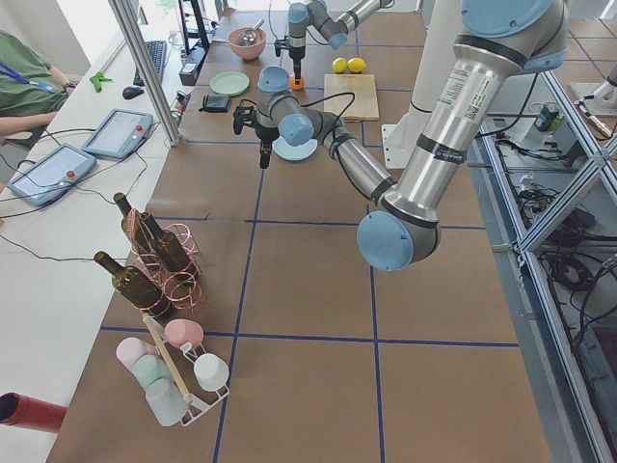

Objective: Pick orange to plate
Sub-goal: 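Close the right gripper on the orange and lift it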

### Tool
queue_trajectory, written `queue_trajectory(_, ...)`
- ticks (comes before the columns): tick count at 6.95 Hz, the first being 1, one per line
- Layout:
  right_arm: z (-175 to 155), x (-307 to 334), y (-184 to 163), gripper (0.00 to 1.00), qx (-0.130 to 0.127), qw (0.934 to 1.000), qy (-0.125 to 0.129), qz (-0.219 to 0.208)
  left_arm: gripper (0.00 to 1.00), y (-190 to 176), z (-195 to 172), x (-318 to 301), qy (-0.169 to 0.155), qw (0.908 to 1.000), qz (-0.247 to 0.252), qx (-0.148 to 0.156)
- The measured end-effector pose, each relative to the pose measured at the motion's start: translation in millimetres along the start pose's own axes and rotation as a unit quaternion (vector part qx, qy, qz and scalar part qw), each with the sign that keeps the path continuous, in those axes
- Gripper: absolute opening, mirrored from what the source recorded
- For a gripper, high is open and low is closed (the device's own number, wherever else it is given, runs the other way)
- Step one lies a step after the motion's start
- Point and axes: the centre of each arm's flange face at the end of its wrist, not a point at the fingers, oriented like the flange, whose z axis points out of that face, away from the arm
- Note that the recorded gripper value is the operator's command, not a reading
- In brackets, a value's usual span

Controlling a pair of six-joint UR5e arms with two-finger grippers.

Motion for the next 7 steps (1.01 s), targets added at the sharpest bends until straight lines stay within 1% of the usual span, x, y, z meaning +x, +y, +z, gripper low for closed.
queue_trajectory(2,9.6,-1.5,-3.9,0.99,-0.005,1.0000,0.006,0.001,1.00,3.1,0.0,-5.3,-0.002,1.0000,-0.001,-0.001)
queue_trajectory(3,13.5,-1.9,-6.4,0.75,-0.007,0.9999,0.008,0.003,1.00,4.7,0.0,-7.8,-0.003,1.0000,-0.002,-0.002)
queue_trajectory(4,14.7,-2.5,-7.5,0.30,-0.007,0.9999,0.008,0.002,1.00,5.3,0.3,-9.0,-0.003,1.0000,-0.002,-0.002)
queue_trajectory(5,13.2,-3.2,-8.2,0.00,-0.006,1.0000,0.007,0.002,1.00,5.7,0.6,-9.1,-0.003,1.0000,-0.001,-0.002)
queue_trajectory(7,0.3,-10.7,-8.3,0.00,0.003,1.0000,-0.003,-0.003,1.00,4.0,-1.1,-13.1,-0.005,0.9998,0.018,-0.001)
